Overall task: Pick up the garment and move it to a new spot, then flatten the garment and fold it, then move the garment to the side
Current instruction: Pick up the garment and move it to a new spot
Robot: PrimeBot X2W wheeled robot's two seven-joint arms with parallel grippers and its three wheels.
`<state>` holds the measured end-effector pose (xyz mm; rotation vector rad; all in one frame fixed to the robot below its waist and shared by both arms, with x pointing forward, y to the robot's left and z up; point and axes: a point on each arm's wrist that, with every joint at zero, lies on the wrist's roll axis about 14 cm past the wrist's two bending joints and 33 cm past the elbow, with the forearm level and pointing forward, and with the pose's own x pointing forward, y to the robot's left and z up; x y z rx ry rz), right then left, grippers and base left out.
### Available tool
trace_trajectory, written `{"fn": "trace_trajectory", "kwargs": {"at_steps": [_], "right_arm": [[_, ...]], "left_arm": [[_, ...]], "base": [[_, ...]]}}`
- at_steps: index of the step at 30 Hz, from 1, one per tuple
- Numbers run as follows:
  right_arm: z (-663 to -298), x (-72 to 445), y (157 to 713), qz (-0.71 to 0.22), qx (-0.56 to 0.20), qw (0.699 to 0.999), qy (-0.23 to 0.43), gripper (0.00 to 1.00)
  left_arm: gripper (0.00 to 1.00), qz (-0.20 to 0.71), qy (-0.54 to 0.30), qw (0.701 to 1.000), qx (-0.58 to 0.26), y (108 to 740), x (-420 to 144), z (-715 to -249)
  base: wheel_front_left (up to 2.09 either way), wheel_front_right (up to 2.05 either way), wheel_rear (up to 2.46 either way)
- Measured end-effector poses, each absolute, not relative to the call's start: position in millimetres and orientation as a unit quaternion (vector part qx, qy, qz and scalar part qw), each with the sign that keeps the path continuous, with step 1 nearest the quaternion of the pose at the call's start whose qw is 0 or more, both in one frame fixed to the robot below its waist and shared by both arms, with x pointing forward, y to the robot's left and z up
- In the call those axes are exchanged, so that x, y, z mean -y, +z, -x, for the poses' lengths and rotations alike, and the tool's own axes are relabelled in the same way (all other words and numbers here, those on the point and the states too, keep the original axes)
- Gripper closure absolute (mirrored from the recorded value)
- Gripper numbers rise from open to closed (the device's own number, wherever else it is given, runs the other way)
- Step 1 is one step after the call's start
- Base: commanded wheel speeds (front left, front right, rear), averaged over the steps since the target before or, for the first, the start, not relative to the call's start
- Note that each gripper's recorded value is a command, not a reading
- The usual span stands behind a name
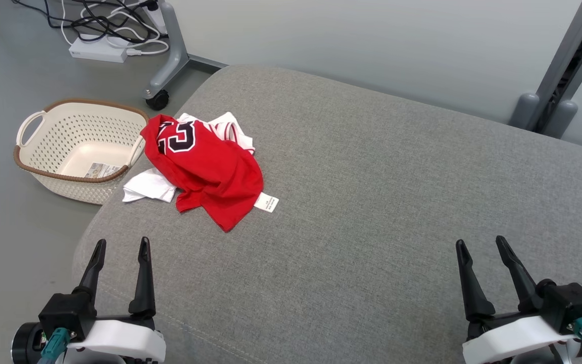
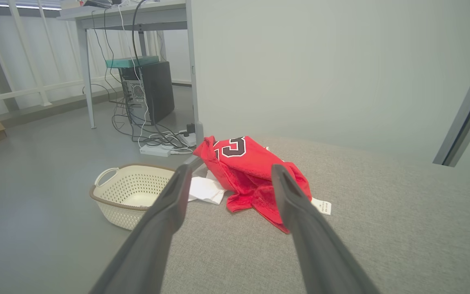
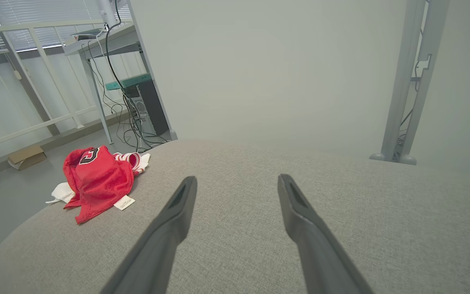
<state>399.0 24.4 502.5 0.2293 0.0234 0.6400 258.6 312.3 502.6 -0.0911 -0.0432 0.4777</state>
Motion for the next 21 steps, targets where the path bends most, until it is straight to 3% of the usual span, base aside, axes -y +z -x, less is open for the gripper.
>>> {"fn": "trace_trajectory", "kwargs": {"at_steps": [10, 17, 21], "right_arm": [[-401, -25, 497, -0.114, -0.021, 0.942, 0.314, 0.00], [-413, -27, 494, -0.112, -0.025, 0.942, 0.316, 0.00], [-424, -23, 492, -0.109, -0.024, 0.943, 0.312, 0.00]], "left_arm": [[0.00, 0.045, 0.233, 0.971, 0.029, 508, -313, -268], [0.00, 0.005, 0.203, 0.976, 0.076, 567, -336, -310], [0.00, 0.000, 0.187, 0.981, 0.054, 590, -359, -344]], "base": [[0.00, 0.00, 0.00], [0.00, 0.00, 0.00], [0.00, 0.00, 0.00]]}}
